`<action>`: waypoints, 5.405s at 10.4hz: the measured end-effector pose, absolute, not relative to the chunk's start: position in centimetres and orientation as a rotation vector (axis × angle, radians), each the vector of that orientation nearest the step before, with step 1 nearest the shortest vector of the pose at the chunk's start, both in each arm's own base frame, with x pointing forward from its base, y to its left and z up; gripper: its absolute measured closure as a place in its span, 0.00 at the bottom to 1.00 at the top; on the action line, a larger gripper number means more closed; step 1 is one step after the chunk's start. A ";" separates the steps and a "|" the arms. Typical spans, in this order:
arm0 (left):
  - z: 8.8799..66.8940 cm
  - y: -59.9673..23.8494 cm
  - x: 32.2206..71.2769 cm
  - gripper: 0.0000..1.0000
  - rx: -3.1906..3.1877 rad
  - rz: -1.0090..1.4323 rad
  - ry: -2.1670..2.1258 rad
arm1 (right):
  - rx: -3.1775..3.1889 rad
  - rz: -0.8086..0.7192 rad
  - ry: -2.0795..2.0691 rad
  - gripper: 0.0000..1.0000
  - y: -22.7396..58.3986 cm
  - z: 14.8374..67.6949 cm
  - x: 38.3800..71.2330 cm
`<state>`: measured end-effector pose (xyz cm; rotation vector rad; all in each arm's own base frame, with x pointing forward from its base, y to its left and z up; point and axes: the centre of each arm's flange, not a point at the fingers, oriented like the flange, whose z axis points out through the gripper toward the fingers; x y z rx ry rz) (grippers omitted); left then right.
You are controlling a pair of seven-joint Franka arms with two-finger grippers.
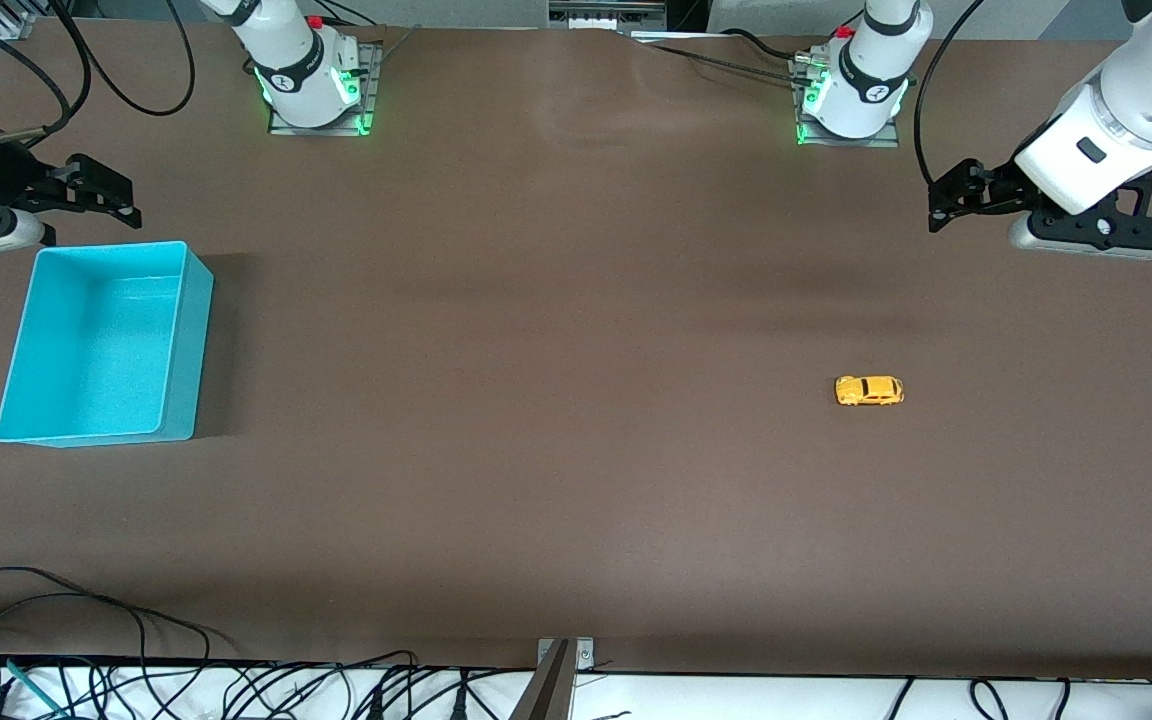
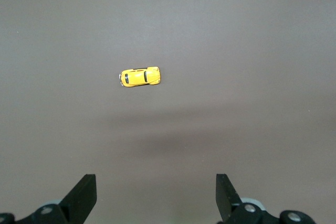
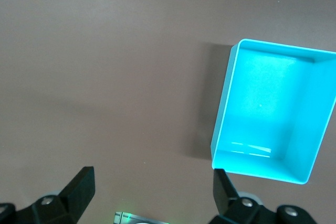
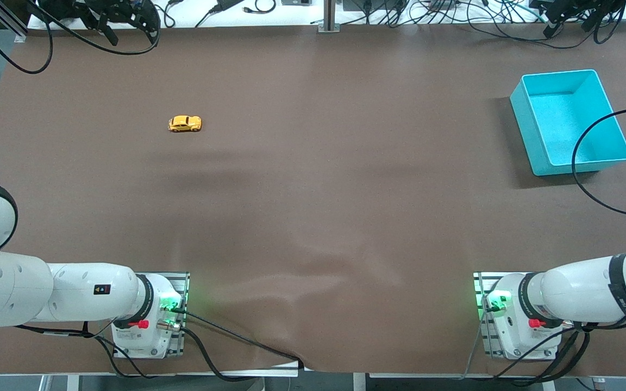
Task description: Wind up and store yellow beetle car
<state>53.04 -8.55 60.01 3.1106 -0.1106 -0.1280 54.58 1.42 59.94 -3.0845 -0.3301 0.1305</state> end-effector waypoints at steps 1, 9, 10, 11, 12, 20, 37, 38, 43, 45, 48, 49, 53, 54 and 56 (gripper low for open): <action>60.1 -8.5 53.0 0.00 3.111 -0.126 -0.110 | -3.085 0.135 -0.327 0.00 1.4 59.9 54.5; 60.1 -8.4 53.1 0.00 3.111 -0.126 -0.105 | -3.094 0.180 -0.323 0.00 1.3 59.5 54.4; 60.1 -8.3 53.1 0.00 3.111 -0.126 -0.105 | -3.094 0.182 -0.322 0.00 1.3 59.4 54.4; 60.1 -8.3 53.1 0.00 3.111 -0.126 -0.105 | -3.094 0.184 -0.321 0.00 1.3 59.3 54.5; 60.1 -8.3 53.1 0.00 3.111 -0.126 -0.105 | -3.094 0.186 -0.321 0.00 1.3 59.3 54.5; 60.1 -8.3 53.1 0.00 3.111 -0.129 -0.105 | -3.095 0.188 -0.317 0.00 1.3 59.2 54.5; 60.0 -8.3 53.0 0.00 3.111 -0.137 -0.103 | -3.095 0.189 -0.325 0.00 1.8 59.2 54.5; 60.0 -8.1 53.0 0.00 3.111 -0.137 -0.100 | -3.095 0.189 -0.326 0.00 2.0 59.2 54.5; 60.0 -7.6 53.0 0.00 3.111 -0.147 -0.084 | -3.092 0.206 -0.345 0.00 2.9 59.5 54.2; 59.9 -7.6 52.9 0.00 3.108 -0.159 -0.122 | -3.093 0.192 -0.345 0.00 2.8 60.5 53.9; 59.2 -6.6 53.0 0.00 3.075 -0.213 -0.359 | -3.095 0.177 -0.338 0.00 2.7 61.2 53.8; 58.6 -6.2 53.3 0.00 3.055 -0.229 -0.443 | -3.095 0.177 -0.337 0.00 2.7 61.2 53.8; 53.7 -6.0 56.1 0.00 2.892 -0.219 -0.961 | -3.096 0.170 -0.338 0.00 2.8 61.5 53.8; 51.5 -5.9 56.9 0.00 2.838 -0.206 -1.089 | -3.097 0.166 -0.337 0.00 2.8 61.6 53.7; 46.7 -4.7 58.0 0.00 2.737 -0.150 -1.312 | -3.097 0.161 -0.336 0.00 2.8 61.8 53.6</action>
